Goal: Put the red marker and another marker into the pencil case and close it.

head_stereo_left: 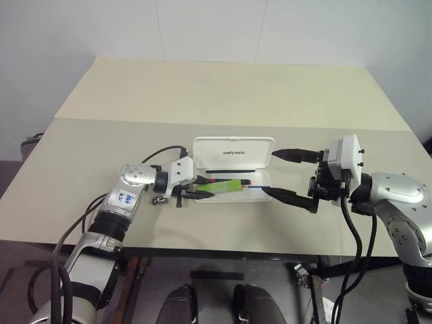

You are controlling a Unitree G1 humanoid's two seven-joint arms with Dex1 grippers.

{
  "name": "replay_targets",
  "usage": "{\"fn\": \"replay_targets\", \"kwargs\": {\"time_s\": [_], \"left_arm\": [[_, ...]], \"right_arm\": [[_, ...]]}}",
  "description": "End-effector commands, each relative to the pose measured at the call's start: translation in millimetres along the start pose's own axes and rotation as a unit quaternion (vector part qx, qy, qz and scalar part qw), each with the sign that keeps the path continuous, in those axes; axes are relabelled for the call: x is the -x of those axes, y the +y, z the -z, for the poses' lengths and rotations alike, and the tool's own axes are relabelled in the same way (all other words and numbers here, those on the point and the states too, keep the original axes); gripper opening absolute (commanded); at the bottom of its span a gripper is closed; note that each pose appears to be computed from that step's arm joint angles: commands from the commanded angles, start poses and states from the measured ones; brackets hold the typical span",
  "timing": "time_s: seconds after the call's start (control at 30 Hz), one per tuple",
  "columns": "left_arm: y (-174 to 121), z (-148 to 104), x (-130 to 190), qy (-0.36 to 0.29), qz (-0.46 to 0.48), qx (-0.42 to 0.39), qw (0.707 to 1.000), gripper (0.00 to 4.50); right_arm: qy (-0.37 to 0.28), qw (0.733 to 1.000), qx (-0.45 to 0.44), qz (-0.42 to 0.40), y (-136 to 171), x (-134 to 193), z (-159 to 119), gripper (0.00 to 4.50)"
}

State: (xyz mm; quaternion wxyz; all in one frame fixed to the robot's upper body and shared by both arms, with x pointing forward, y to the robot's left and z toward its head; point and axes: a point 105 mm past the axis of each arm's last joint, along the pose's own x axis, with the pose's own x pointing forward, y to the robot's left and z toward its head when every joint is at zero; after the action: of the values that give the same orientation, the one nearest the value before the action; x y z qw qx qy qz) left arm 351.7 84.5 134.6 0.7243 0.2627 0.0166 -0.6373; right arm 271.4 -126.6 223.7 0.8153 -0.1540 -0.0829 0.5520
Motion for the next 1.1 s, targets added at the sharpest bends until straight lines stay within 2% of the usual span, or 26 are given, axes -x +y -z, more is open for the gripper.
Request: {"fn": "replay_targets", "kwargs": {"time_s": [0.03, 0.1, 0.2, 0.27, 0.67, 0.9, 1.1], "left_arm": [[3, -13, 3, -0.019, 0.003, -0.012, 1.0, 2.52], [3, -14, 3, -0.024, 0.001, -0.005, 1.0, 2.93], [3, -16, 3, -0.03, -0.002, -0.007, 1.0, 4.0], [3, -21, 5, -0.04, -0.005, -0.018, 0.999, 4.46], [-16, -53, 46, -0.13, -0.023, -0.017, 0.991, 4.46], [-27, -56, 75, -0.114, -0.052, -0.001, 0.992, 4.46], [-29, -44, 107, -0.067, -0.107, 0.019, 0.992, 4.46]], "right_arm": [[-0.016, 1.0, 0.021, -0.004, 1, -3, -10, 4.4], [-0.017, 1.0, 0.021, -0.006, 0, -4, -10, 4.4], [-0.018, 1.0, 0.021, -0.009, 0, -5, -11, 4.4], [-0.019, 1.0, 0.022, -0.012, 0, -5, -11, 4.4], [-0.018, 1.0, 0.014, -0.017, 0, -7, -7, 4.4], [-0.019, 0.999, 0.007, -0.025, 0, -9, -3, 4.4], [-0.027, 0.998, 0.0, -0.058, 3, -20, 1, 4.4]]}}
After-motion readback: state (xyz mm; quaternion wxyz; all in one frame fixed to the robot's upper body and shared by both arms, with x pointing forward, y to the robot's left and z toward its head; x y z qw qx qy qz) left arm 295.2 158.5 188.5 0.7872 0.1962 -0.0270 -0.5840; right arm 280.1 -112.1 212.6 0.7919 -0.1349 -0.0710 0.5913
